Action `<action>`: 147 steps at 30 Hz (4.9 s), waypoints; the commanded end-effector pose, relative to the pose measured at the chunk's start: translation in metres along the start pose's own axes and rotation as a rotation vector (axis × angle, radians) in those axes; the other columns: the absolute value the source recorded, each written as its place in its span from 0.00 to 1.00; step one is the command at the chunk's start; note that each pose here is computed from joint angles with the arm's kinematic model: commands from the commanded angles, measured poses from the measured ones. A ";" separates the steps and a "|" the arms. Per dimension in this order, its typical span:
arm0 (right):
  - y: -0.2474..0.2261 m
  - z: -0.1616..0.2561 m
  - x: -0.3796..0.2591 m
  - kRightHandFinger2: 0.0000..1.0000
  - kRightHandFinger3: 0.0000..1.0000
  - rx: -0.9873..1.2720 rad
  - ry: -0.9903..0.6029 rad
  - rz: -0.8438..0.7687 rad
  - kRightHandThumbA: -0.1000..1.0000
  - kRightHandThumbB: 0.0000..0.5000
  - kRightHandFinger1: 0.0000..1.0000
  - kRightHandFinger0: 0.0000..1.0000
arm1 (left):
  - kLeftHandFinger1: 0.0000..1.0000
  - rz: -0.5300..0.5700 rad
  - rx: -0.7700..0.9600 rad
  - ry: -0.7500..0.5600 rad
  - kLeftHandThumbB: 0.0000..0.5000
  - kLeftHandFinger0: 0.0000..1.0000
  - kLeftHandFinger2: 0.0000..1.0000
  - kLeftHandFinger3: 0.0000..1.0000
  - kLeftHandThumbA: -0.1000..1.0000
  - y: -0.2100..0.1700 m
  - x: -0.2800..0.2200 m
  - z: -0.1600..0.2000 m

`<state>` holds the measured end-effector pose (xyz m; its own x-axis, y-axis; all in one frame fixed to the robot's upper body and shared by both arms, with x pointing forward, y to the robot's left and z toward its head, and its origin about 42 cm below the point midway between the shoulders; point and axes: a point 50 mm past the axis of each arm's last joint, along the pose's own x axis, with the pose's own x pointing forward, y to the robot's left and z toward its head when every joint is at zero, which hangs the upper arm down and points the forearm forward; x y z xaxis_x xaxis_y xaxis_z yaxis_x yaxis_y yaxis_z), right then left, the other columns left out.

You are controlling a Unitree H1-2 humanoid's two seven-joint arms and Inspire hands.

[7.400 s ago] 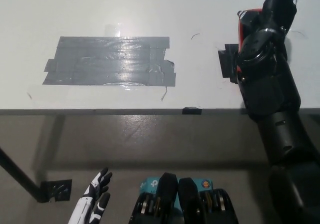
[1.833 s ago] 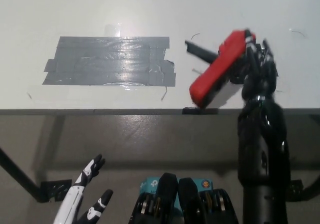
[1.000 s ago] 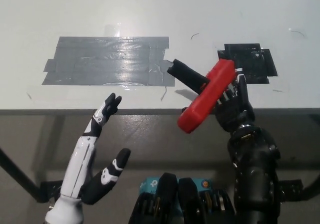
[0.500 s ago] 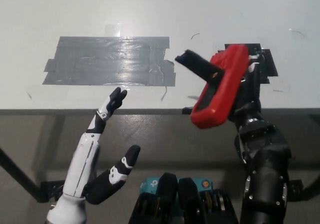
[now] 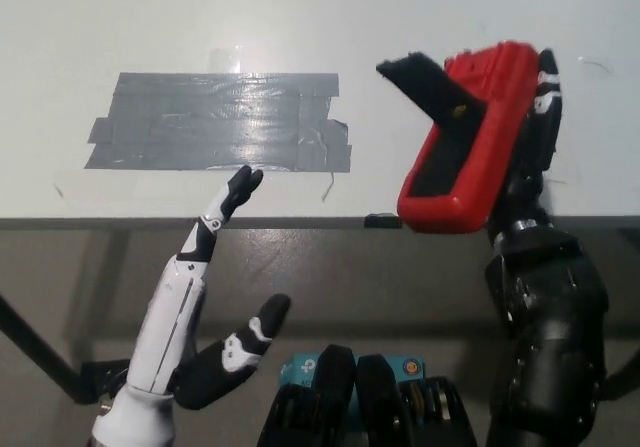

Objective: The robot first picks the multimeter with right hand and then unfolds the black stand on the back of it using left hand

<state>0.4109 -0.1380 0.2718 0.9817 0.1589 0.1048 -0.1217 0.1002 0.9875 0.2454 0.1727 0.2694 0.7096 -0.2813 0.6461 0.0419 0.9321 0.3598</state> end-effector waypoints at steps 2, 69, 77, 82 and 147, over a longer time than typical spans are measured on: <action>0.050 -0.035 -0.028 0.62 1.00 0.122 0.098 0.239 0.00 0.25 0.04 0.00 | 1.00 0.005 0.037 -0.120 0.54 1.00 1.00 1.00 0.88 0.000 0.018 0.026; 0.037 -0.058 -0.094 0.79 1.00 0.101 0.167 0.247 0.00 0.21 0.13 0.00 | 0.90 0.096 0.160 -0.388 0.66 1.00 0.89 1.00 0.99 -0.026 0.041 0.057; 0.040 -0.055 -0.092 0.76 1.00 0.099 0.146 0.257 0.00 0.25 0.15 0.00 | 0.87 0.098 0.142 -0.381 0.74 0.94 0.85 1.00 1.00 -0.036 0.039 0.055; 0.044 -0.054 -0.094 0.69 1.00 0.090 0.135 0.262 0.00 0.25 0.10 0.00 | 0.92 0.084 0.133 -0.369 0.69 1.00 0.90 1.00 1.00 -0.039 0.036 0.050; 0.079 -0.035 -0.081 0.83 1.00 0.223 0.062 0.285 0.00 0.12 0.47 0.00 | 0.47 0.526 0.187 -0.623 0.18 0.42 0.76 1.00 0.92 -0.028 0.033 0.059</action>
<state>0.3245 -0.1167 0.3064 0.9329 0.2379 0.2705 -0.2687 -0.0405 0.9624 0.2377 0.1125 0.2890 0.3732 -0.2175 0.9019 -0.1070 0.9555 0.2747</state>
